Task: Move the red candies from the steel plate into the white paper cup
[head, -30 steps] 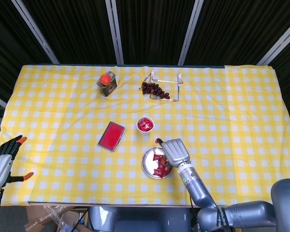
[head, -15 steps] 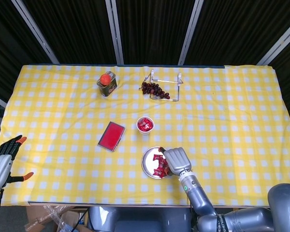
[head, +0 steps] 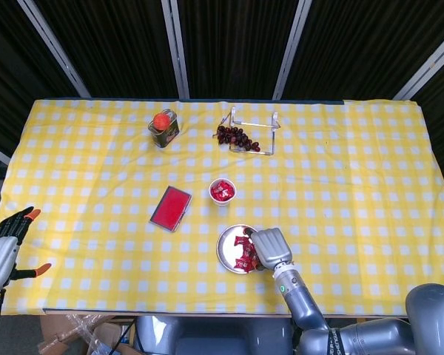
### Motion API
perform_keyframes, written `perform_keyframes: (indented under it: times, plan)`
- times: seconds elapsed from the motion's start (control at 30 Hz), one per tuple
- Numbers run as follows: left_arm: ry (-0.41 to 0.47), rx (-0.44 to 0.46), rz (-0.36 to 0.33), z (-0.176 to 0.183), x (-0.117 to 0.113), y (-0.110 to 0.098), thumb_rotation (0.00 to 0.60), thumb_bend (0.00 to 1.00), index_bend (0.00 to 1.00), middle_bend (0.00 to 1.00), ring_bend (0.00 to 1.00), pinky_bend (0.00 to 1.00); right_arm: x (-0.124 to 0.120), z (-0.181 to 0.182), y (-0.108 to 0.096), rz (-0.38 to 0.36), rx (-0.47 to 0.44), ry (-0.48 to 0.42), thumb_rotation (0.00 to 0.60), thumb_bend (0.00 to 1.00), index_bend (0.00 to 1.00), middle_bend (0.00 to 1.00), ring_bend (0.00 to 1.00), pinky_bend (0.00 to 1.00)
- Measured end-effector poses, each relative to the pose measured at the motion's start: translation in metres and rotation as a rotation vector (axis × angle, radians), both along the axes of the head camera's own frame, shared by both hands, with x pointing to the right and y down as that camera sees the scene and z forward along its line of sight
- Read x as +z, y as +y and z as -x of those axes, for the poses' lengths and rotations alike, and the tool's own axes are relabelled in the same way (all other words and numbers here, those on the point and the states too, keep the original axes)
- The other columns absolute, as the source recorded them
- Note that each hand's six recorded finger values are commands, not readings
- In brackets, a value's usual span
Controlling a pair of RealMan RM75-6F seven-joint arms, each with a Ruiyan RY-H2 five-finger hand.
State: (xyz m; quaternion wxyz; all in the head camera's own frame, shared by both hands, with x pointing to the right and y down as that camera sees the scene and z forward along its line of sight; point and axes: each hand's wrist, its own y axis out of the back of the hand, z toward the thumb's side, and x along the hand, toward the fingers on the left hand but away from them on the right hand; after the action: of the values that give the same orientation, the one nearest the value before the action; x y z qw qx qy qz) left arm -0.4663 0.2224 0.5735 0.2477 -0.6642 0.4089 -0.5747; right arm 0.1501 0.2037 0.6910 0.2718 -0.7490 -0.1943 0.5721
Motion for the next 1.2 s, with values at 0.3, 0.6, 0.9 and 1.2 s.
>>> perform_keyframes:
  times: [0.3, 0.6, 0.9, 1.2]
  plan:
    - [-0.003, -0.002, 0.000, 0.000, 0.000, 0.000, 0.600, 0.04, 0.00, 0.00, 0.00, 0.00, 0.007, 0.000, 0.006, 0.024, 0.000, -0.006, 0.600, 0.30, 0.30, 0.80, 0.83, 0.92]
    - [-0.002, -0.003, -0.001, 0.000, 0.000, 0.000, 0.600, 0.04, 0.00, 0.00, 0.00, 0.00, 0.007, 0.007, 0.011, 0.038, 0.007, -0.043, 0.600, 0.30, 0.30, 0.80, 0.83, 0.92]
    - [-0.001, -0.003, 0.001, 0.000, 0.000, 0.000, 0.600, 0.04, 0.00, 0.00, 0.00, 0.00, 0.007, 0.009, 0.010, 0.035, 0.015, -0.059, 0.600, 0.30, 0.29, 0.80, 0.83, 0.92]
    - [-0.003, -0.007, 0.003, 0.001, 0.001, 0.000, 0.600, 0.04, 0.00, 0.00, 0.00, 0.00, 0.006, 0.015, 0.010, 0.033, 0.013, -0.090, 0.600, 0.30, 0.29, 0.80, 0.83, 0.92]
